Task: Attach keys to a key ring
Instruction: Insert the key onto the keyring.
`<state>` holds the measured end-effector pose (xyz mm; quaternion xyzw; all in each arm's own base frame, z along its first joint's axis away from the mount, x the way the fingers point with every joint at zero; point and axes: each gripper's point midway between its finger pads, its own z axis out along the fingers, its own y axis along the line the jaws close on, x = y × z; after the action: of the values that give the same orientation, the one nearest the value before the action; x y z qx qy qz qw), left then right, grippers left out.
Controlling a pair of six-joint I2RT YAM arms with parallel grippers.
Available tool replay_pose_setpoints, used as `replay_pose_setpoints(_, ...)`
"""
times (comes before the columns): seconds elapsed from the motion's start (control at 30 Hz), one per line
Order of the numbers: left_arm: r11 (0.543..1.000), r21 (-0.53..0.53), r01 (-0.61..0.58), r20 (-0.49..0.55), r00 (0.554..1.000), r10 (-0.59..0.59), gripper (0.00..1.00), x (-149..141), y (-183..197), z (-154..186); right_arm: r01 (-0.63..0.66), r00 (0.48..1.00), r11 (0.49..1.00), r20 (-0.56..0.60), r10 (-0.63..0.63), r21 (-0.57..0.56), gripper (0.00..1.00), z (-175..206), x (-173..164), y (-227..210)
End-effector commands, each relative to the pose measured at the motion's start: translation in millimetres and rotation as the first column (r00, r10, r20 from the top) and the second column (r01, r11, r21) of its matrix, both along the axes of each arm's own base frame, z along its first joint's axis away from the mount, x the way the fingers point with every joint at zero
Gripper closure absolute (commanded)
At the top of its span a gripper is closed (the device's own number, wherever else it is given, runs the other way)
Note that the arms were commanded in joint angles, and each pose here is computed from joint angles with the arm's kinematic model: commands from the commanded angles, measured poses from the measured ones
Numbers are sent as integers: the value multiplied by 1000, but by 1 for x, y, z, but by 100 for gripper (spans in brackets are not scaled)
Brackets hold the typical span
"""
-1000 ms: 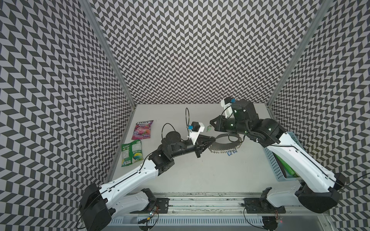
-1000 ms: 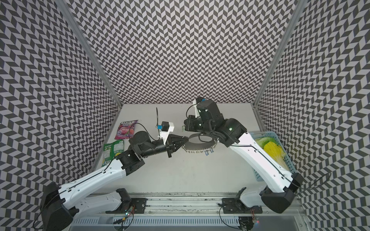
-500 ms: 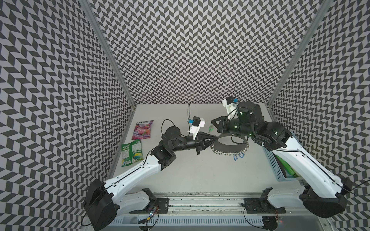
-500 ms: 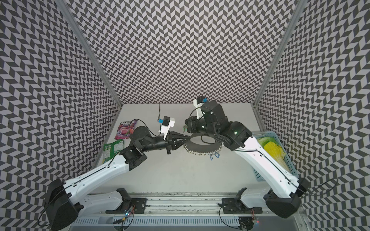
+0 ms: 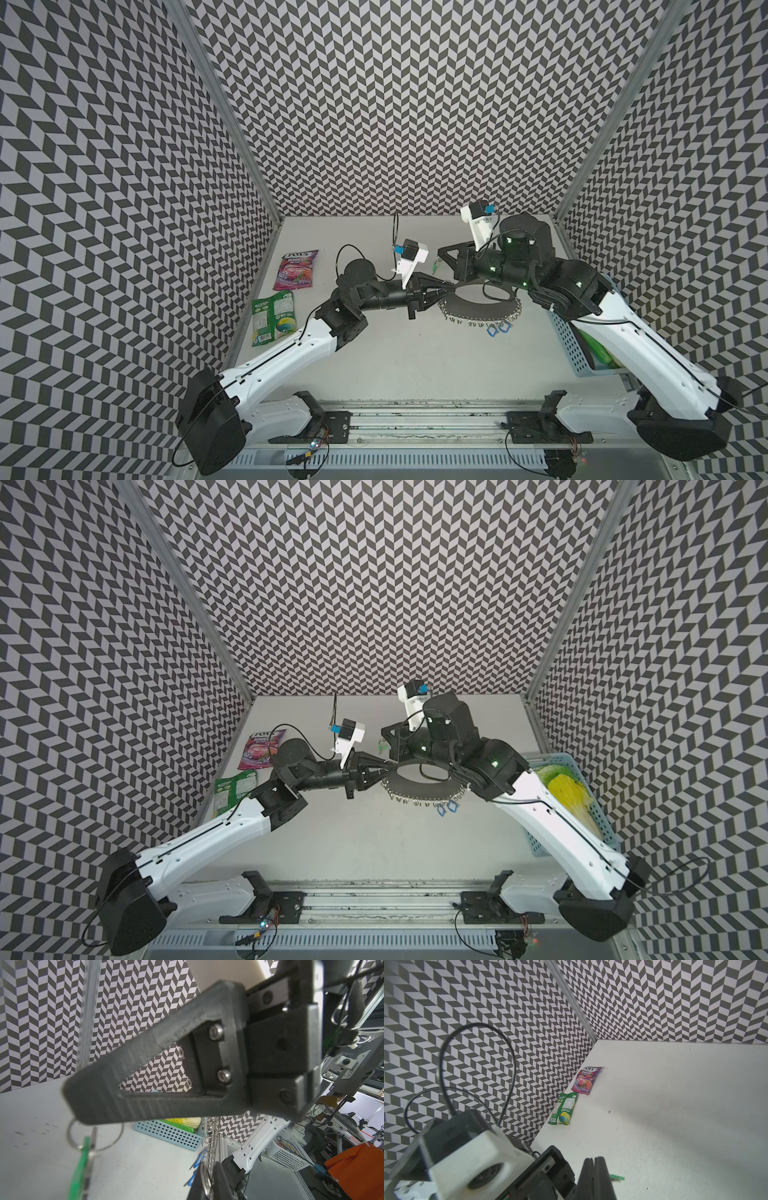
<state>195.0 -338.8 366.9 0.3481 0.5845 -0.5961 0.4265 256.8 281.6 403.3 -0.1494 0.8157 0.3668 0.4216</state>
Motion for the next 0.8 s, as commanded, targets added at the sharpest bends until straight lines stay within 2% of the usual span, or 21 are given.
replay_pose_setpoints(0.0,999,-36,-18,81,997,21,100,2,3,21,-23,991,998,131,16,55,100,33,-5,-1)
replay_pose_setpoints(0.4,996,0,-91,141,986,90,100,24,-3,19,-42,983,998,179,32,54,100,36,-14,-2)
replay_pose_setpoints(0.77,994,-20,-103,143,984,105,100,26,-2,25,-31,982,999,186,27,19,100,32,-17,-4)
